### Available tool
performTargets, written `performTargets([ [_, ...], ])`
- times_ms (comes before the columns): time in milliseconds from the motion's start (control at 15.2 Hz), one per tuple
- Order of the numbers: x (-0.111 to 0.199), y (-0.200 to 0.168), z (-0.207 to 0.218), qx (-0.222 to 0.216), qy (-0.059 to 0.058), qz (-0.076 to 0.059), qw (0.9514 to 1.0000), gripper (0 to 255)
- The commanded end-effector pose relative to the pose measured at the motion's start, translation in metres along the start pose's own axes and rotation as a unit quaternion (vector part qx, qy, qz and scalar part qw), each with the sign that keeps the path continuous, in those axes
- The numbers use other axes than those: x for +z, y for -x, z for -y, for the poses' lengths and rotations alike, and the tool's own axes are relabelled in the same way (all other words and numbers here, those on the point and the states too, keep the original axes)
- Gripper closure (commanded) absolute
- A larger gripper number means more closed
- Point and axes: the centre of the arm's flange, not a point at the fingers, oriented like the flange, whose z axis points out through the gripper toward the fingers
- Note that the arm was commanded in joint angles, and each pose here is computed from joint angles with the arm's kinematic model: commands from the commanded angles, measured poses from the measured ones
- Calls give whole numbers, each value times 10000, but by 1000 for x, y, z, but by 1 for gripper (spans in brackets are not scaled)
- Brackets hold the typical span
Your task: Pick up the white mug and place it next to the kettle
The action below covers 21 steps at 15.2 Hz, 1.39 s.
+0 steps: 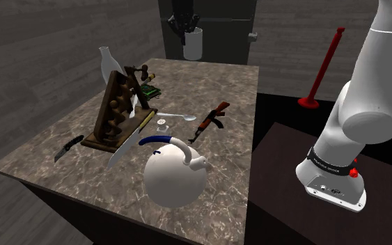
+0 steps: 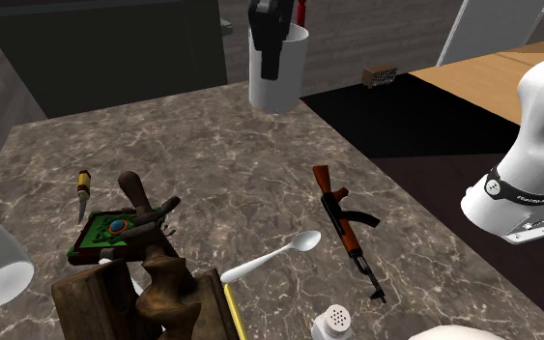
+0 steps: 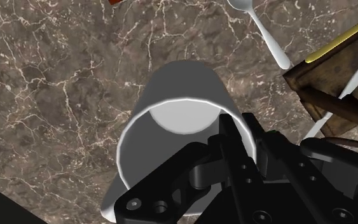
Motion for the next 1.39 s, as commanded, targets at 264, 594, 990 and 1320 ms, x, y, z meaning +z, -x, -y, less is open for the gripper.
performTargets([
  [264, -8, 74, 28, 5, 2, -2, 10000, 255],
  [594, -13, 135, 52, 5, 2, -2, 10000, 255],
  [990, -19, 209, 80, 5, 2, -2, 10000, 255],
  [1320, -25, 270, 104, 5, 2, -2, 10000, 255],
])
